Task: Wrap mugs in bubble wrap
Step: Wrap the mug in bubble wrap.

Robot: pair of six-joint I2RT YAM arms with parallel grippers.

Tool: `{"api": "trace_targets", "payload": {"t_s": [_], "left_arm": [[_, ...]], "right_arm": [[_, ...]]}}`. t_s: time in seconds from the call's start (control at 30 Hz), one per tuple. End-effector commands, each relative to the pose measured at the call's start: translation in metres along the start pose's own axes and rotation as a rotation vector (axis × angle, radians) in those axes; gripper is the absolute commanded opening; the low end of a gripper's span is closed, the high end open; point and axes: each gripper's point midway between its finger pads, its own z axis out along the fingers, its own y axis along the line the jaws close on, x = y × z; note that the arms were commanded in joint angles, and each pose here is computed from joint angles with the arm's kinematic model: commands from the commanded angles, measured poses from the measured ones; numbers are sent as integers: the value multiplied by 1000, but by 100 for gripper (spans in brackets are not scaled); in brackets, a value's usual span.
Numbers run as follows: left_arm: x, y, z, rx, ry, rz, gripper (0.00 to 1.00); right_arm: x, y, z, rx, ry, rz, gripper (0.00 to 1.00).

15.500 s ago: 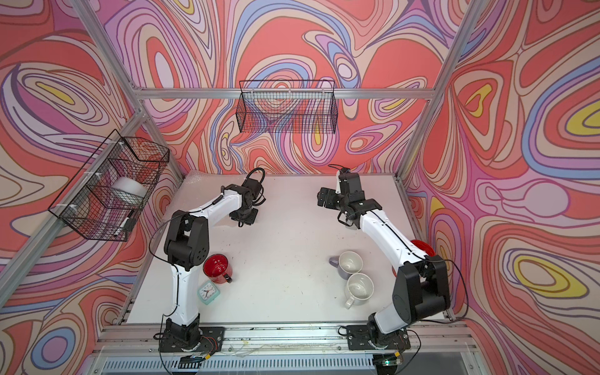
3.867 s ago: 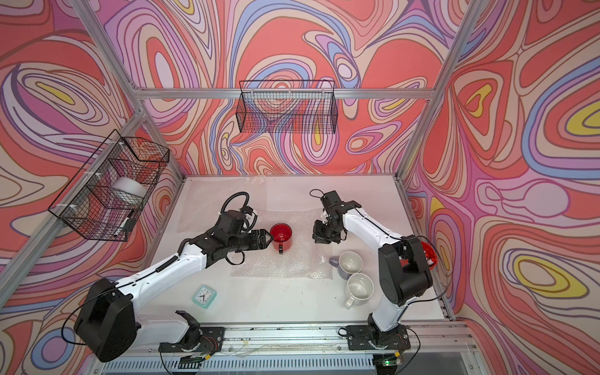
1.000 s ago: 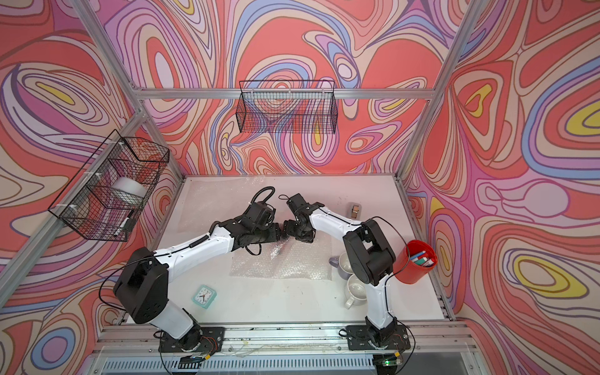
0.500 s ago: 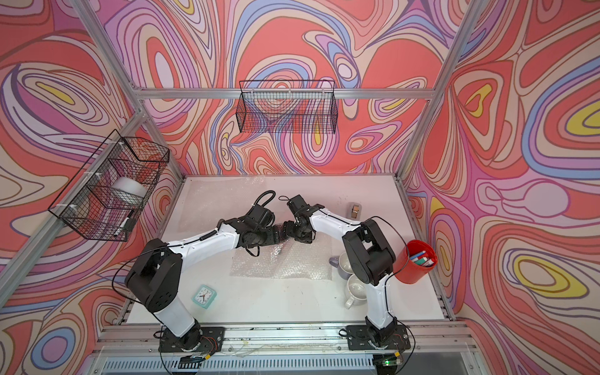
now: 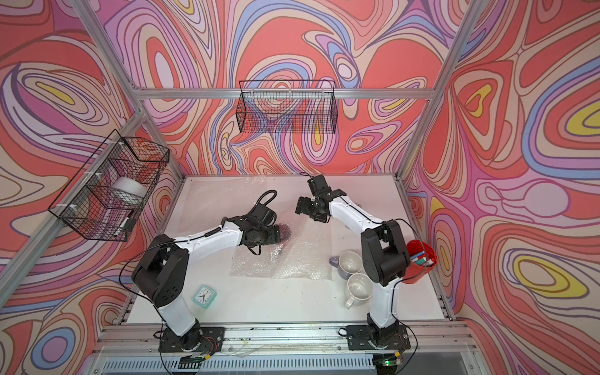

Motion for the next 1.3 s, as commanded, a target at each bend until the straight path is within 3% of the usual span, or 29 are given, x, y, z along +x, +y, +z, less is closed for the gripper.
{"api": "trace_targets", "payload": {"t_s": [0.0,0.13,0.3,0.47,0.8,1.13,1.27], "left_arm": [[-1,3,1,-23,12,-18,87],[0,3,2,-24,20,-18,87],[1,3,2,-23,24,-24,88],[2,4,1,-25,24,-23,88],[4,4,3,-21,33,-23,89],[6,9,7,-38,46,-42,89],[7,10,8,-40,53,-55,89]], "right_arm": [[-9,-19,16,81,24,-4,92],[-26,-21,34,120,38,-21,92],[-26,-25,53,168,107,-21,85],[-20,-23,62,154,152,-20,72],[-10,-13,86,78,234,-19,60],[-26,7,70,-15,141,-24,14],[-30,14,58,-53,96,-34,2]]}}
